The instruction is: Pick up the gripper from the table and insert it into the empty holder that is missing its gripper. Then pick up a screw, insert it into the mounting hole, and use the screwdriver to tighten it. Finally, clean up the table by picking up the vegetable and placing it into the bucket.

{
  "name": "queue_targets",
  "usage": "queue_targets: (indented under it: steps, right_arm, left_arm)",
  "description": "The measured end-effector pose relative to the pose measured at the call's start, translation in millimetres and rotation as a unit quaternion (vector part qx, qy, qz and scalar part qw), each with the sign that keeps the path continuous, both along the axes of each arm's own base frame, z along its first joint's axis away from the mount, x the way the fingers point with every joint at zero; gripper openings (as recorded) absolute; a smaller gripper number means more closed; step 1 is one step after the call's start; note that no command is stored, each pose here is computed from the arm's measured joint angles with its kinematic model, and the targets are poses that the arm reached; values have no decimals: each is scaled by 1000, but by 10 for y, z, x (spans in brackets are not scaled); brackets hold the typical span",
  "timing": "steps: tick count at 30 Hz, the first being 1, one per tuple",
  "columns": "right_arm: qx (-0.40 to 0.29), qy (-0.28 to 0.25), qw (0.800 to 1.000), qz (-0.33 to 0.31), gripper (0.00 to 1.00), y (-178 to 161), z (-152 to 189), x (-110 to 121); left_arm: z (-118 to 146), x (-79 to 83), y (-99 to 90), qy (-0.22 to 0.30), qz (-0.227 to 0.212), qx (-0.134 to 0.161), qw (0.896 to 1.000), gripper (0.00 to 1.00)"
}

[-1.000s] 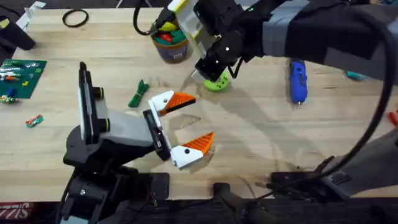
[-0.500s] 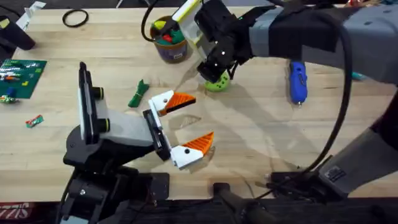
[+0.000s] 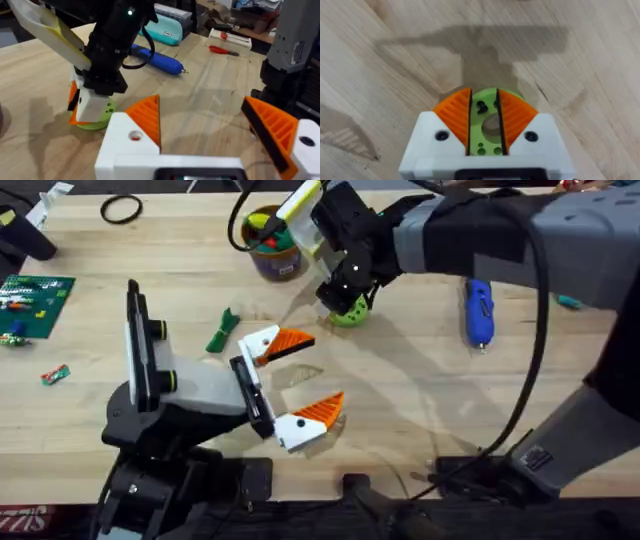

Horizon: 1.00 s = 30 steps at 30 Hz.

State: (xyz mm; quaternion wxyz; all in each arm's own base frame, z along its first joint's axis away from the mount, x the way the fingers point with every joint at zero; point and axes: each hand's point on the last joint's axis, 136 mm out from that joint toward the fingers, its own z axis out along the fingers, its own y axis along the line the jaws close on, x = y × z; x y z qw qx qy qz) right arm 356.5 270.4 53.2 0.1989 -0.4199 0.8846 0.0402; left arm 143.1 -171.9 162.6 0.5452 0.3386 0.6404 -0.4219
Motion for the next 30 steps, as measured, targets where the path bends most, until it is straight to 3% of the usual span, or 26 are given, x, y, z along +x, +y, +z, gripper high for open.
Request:
queue_targets:
  steps: [7,11,13,23,25,29,30]
  right_arm:
    - [0,0,1000,0,314,-1,0,0]
    - [0,-4,1000,2,71,5,12,16]
    - [1,-4,1000,1,10,7,19,20]
    - [0,-1,1000,1,2,0,13,9]
    - [-1,0,1000,0,100,-2,10,5]
    - [-3,5,1000,3,644,-7,-2,-22]
    - [-3,7,1000,5,725,-4,-6,-32]
  left_arm:
    - [0,0,0,0,0,0,1000,987]
    - [0,0,0,0,0,0,1000,987]
    - [0,0,0,0,0,0,1000,987]
    - [0,0,0,0,0,0,1000,986]
    - [0,0,0,0,0,0,1000,986]
    - [-1,0,0,0,0,0,1000,986]
    - [-1,0,0,0,0,0,1000,986]
